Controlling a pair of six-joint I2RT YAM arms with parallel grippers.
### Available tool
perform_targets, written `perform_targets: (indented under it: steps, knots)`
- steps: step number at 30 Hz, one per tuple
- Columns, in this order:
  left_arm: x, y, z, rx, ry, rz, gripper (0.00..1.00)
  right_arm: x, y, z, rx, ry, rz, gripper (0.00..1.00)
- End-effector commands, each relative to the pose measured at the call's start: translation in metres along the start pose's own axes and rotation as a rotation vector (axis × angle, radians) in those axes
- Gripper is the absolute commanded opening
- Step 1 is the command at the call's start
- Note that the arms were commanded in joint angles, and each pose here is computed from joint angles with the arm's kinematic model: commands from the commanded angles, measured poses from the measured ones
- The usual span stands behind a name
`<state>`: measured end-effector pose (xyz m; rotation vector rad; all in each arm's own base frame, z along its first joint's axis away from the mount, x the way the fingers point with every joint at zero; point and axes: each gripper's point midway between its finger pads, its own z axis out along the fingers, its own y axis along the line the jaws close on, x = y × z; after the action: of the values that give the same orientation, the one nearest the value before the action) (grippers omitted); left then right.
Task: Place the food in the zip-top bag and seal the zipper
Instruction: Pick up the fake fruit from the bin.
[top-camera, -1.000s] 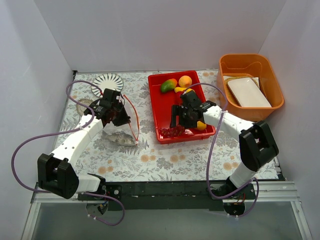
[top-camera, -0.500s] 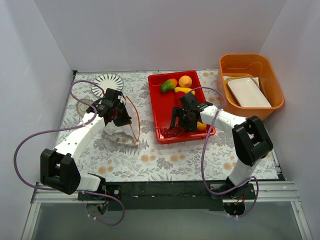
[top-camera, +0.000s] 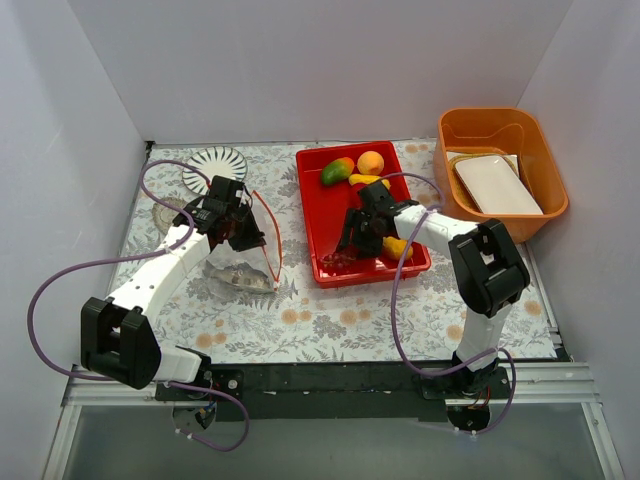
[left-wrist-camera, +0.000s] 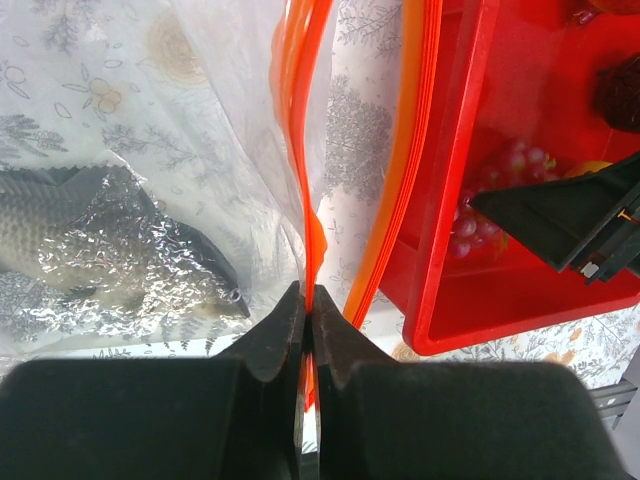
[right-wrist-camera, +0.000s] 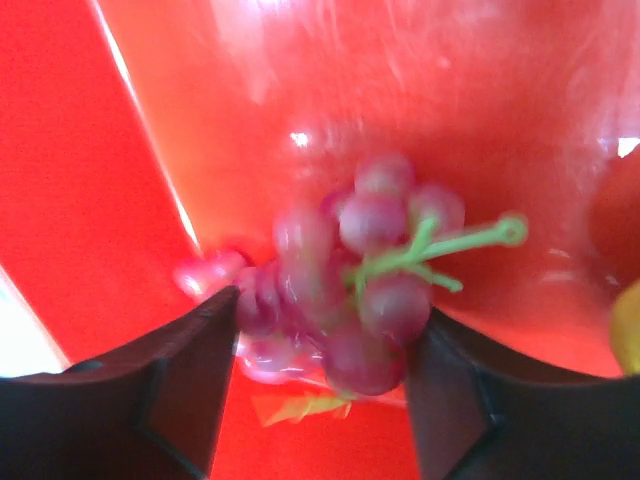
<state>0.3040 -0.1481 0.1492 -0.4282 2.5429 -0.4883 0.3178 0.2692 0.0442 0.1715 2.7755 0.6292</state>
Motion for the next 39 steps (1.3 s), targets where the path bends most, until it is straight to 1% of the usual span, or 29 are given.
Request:
perform_targets:
  steps: [1,2,4,6,8,10,11,12,13,14,16,17,18,19,20,21,25,29,39]
  knots:
    - [-0.004,-0.009,-0.006,0.042,-0.02,0.011,0.0,-0.023,0.018,-0.002,-0.07,-0.055,-0.012,0.62]
    - [-0.004,-0.009,-0.006,0.043,-0.019,0.011,0.0,-0.025,0.019,-0.003,-0.075,-0.064,-0.022,0.56]
    - [-0.002,-0.009,-0.006,0.045,-0.015,0.011,0.0,-0.029,0.022,-0.006,-0.092,-0.084,-0.045,0.5]
    - [-0.001,-0.008,-0.005,0.047,-0.013,0.008,0.0,-0.032,0.026,-0.01,-0.113,-0.105,-0.064,0.43]
    - [-0.001,-0.009,-0.005,0.051,-0.012,0.01,0.0,-0.034,0.028,-0.01,-0.128,-0.113,-0.087,0.38]
    - [-0.001,-0.01,-0.004,0.054,-0.008,0.012,0.0,-0.033,0.029,-0.009,-0.129,-0.108,-0.096,0.38]
    - [-0.001,-0.01,-0.004,0.055,-0.007,0.012,0.0,-0.033,0.029,-0.007,-0.133,-0.1,-0.106,0.31]
    - [0.0,-0.01,-0.004,0.056,-0.006,0.013,0.0,-0.033,0.029,-0.006,-0.138,-0.097,-0.111,0.26]
    - [0.0,-0.01,-0.004,0.058,-0.005,0.015,0.0,-0.033,0.03,-0.005,-0.141,-0.093,-0.113,0.25]
    - [-0.001,-0.01,-0.004,0.057,-0.007,0.013,0.0,-0.031,0.031,-0.002,-0.151,-0.082,-0.122,0.2]
    - [0.0,-0.01,-0.004,0.056,-0.006,0.015,0.0,-0.029,0.033,-0.001,-0.165,-0.075,-0.132,0.18]
    - [0.0,-0.01,-0.004,0.056,-0.006,0.018,0.0,-0.03,0.034,-0.001,-0.173,-0.072,-0.135,0.1]
    - [0.0,-0.01,-0.005,0.059,-0.007,0.018,0.0,-0.03,0.035,-0.001,-0.178,-0.076,-0.15,0.09]
    - [0.0,-0.01,-0.005,0.059,-0.009,0.017,0.0,-0.031,0.036,-0.002,-0.186,-0.081,-0.156,0.05]
    - [0.0,-0.01,-0.005,0.058,-0.01,0.014,0.0,-0.033,0.038,-0.006,-0.191,-0.093,-0.164,0.05]
    - [0.0,-0.01,-0.006,0.059,-0.011,0.015,0.0,-0.034,0.039,-0.008,-0.196,-0.101,-0.188,0.01]
    - [0.002,-0.008,-0.005,0.055,-0.009,0.015,0.0,-0.045,0.045,-0.024,-0.203,-0.165,-0.23,0.01]
    - [0.0,-0.008,-0.004,0.053,-0.011,0.016,0.0,-0.057,0.058,-0.051,-0.238,-0.239,-0.278,0.01]
    - [-0.002,-0.01,-0.003,0.053,-0.014,0.018,0.0,-0.072,0.091,-0.114,-0.347,-0.379,-0.332,0.01]
